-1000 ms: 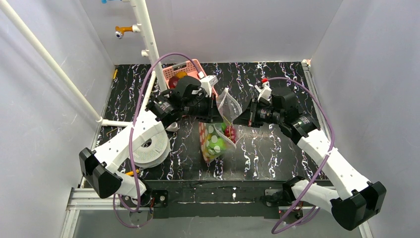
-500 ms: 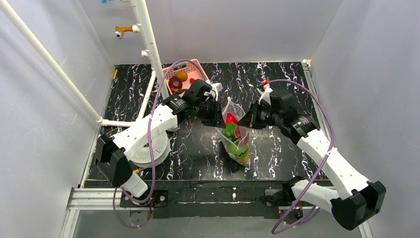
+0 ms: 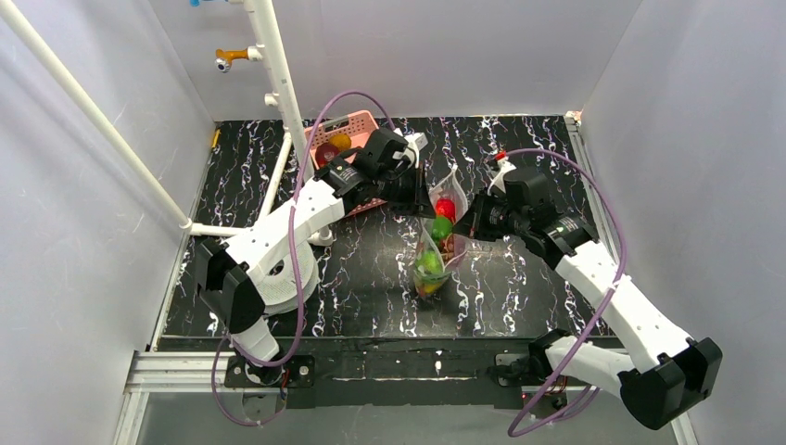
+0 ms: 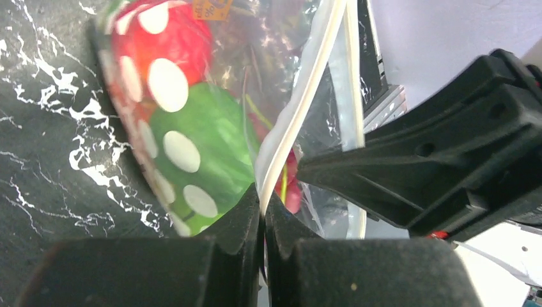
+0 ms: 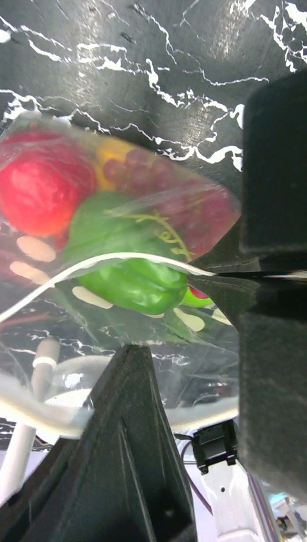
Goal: Place the food in the zip-top bag and seal the zipper
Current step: Adjust the zipper food storage bag at the center of the board.
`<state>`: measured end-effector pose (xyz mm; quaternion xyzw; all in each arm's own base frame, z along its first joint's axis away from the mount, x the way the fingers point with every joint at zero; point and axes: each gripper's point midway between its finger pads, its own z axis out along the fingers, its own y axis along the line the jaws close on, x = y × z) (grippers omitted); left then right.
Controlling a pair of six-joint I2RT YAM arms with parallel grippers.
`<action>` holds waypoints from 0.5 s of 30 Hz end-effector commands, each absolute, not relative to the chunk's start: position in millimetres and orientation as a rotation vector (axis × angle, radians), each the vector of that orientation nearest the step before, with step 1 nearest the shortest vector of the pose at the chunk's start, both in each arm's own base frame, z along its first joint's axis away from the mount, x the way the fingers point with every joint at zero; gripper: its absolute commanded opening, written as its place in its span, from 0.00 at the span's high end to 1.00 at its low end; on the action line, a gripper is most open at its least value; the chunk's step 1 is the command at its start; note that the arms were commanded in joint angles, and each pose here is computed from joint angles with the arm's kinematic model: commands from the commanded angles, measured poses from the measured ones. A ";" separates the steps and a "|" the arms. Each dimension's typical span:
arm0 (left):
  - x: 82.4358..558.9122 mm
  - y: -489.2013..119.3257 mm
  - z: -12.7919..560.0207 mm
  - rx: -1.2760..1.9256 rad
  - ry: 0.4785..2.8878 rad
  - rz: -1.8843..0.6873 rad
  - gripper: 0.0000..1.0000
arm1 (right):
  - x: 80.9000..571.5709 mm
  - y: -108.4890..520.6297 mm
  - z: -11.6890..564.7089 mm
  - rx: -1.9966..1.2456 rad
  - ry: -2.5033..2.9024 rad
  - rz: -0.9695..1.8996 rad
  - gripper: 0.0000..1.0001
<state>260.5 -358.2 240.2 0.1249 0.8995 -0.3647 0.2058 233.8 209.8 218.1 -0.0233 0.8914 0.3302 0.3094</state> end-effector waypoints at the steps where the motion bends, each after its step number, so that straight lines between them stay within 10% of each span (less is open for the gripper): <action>1: 259.7 -366.3 264.4 0.387 2.454 -1.093 0.95 | 242.7 199.6 269.4 -0.071 2.185 0.836 0.99; 15: 316.5 -289.3 289.8 0.453 2.211 -0.449 0.27 | 241.6 145.4 242.2 0.105 2.208 0.597 0.99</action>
